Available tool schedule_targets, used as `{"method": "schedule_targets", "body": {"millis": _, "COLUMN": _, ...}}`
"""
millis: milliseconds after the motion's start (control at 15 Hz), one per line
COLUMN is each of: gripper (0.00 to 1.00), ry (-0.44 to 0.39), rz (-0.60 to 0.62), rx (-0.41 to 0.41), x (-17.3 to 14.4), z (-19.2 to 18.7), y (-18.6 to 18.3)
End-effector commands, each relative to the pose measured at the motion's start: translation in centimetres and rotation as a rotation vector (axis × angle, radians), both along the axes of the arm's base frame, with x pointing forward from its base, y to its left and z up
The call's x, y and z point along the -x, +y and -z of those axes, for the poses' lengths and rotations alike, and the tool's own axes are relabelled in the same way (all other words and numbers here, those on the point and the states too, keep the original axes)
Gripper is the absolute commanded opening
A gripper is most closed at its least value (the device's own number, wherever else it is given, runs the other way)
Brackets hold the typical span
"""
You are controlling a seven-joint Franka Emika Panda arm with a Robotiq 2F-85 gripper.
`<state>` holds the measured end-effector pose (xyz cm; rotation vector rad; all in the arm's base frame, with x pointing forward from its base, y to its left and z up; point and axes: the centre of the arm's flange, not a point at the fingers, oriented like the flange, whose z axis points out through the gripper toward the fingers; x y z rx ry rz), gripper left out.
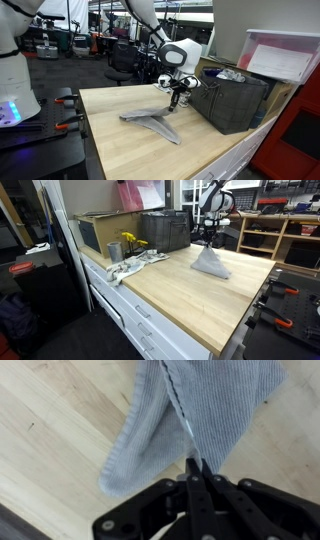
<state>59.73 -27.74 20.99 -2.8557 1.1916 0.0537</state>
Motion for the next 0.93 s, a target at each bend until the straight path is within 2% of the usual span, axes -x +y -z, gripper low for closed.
{"method": "schedule_targets", "body": {"millis": 0, "gripper": 0.01, "ry": 0.014, "rz": 0.101, "rx": 0.025, "x": -0.6, "z": 0.3, "y": -2.9}}
{"method": "schedule_targets", "body": {"millis": 600, "gripper": 0.01, "ry": 0.075, "rz": 0.334, "rx": 0.004, "x": 2.6, "z": 4.5, "y": -3.9}}
{"method": "schedule_targets", "body": {"millis": 867, "gripper": 0.01, "ry": 0.096, "rz": 0.467, "rx": 0.022, "x": 4.1, "z": 5.6, "y": -5.9}}
